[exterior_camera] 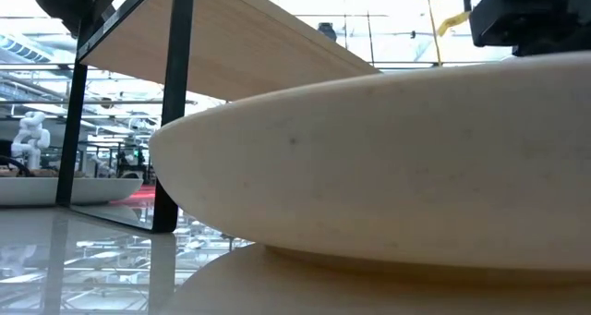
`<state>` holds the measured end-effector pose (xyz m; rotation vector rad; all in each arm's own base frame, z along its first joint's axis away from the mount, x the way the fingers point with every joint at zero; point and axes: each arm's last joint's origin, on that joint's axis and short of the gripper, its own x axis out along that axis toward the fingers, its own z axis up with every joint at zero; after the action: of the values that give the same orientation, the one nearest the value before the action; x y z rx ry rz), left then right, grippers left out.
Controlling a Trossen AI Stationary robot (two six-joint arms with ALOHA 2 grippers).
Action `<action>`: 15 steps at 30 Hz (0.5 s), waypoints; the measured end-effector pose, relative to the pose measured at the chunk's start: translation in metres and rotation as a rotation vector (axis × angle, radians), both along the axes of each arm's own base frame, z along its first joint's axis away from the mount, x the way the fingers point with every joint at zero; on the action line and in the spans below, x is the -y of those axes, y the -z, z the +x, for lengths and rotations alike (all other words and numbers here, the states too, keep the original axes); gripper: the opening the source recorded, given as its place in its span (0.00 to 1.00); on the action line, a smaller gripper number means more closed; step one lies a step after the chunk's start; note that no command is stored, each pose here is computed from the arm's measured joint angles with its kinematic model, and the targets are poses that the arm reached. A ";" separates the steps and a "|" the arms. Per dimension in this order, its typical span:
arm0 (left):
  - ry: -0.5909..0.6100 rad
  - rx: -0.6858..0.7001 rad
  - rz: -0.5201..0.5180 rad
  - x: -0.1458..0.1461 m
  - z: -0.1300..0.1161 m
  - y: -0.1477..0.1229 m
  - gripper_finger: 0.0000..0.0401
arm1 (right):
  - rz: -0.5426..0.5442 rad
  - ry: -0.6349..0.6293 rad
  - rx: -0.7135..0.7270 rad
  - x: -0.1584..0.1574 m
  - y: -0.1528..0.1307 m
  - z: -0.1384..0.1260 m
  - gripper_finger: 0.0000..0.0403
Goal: Place and stack plates onto a shelf
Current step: Put the bottom big light pink plate on the shelf
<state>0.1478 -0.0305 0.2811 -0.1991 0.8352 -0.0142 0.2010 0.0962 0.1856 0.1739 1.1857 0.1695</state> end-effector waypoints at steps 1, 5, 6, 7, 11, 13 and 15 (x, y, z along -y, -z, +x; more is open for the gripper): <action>0.001 0.000 -0.002 0.000 0.000 0.000 0.01 | -0.004 -0.003 -0.006 0.000 0.002 0.001 0.28; -0.005 0.000 -0.004 0.001 0.000 0.000 0.01 | -0.022 -0.023 -0.038 -0.002 0.009 0.003 0.32; -0.008 0.001 0.000 0.001 0.000 0.000 0.01 | -0.027 -0.028 -0.046 -0.002 0.011 0.004 0.33; -0.011 0.003 0.006 0.001 0.000 0.000 0.01 | -0.033 -0.034 -0.052 -0.002 0.013 0.004 0.33; -0.016 0.006 0.019 0.002 0.000 0.000 0.01 | -0.053 -0.049 -0.074 -0.003 0.019 0.006 0.33; -0.020 0.007 0.024 0.002 -0.001 0.000 0.01 | -0.064 -0.052 -0.097 -0.003 0.023 0.006 0.33; -0.022 0.008 0.026 0.002 0.000 0.000 0.01 | -0.079 -0.058 -0.125 -0.003 0.026 0.006 0.33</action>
<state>0.1473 -0.0327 0.2812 -0.1833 0.8252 0.0162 0.2066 0.0989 0.1592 0.0816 1.3205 0.1643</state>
